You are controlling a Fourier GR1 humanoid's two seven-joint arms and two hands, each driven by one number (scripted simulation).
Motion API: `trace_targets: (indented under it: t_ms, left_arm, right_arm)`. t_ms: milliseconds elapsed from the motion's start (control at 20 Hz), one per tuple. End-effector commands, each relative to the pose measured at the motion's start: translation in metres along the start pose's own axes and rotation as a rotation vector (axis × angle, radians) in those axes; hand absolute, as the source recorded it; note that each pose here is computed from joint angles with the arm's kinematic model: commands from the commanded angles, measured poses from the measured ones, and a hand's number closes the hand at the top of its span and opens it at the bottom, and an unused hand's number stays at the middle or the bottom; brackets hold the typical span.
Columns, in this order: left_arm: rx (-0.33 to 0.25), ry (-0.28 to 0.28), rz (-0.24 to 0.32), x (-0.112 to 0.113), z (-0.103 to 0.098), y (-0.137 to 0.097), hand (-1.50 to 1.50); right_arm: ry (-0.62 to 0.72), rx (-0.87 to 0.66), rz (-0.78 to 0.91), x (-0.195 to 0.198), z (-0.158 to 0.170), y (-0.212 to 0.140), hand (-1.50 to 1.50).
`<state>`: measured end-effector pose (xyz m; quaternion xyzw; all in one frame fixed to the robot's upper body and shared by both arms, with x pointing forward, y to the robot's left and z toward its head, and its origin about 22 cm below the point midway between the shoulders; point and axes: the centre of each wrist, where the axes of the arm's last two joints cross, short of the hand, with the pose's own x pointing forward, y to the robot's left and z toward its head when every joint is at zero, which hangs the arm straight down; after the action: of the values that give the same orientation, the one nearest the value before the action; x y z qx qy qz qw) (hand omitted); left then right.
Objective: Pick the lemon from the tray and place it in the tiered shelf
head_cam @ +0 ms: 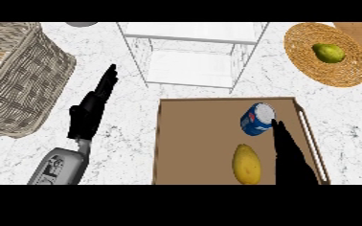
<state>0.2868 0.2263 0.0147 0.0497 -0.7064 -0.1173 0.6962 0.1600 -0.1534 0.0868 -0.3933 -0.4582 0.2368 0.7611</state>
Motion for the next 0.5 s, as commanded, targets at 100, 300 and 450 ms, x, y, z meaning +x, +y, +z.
trace_targets:
  t_ms: [100, 300, 450]
  left_arm:
    - [-0.007, 0.008, 0.018, -0.008, 0.007, -0.014, 0.0]
    - [0.004, 0.004, 0.012, -0.012, 0.013, -0.006, 0.0]
    - [0.002, 0.006, 0.011, 0.006, -0.002, -0.017, 0.0]
  right_arm:
    - [0.208, 0.014, 0.054, 0.009, 0.004, 0.024, -1.5]
    - [0.222, 0.011, 0.042, 0.0, -0.009, 0.025, -1.5]
    - [0.218, 0.038, 0.047, 0.01, -0.018, 0.041, -1.5]
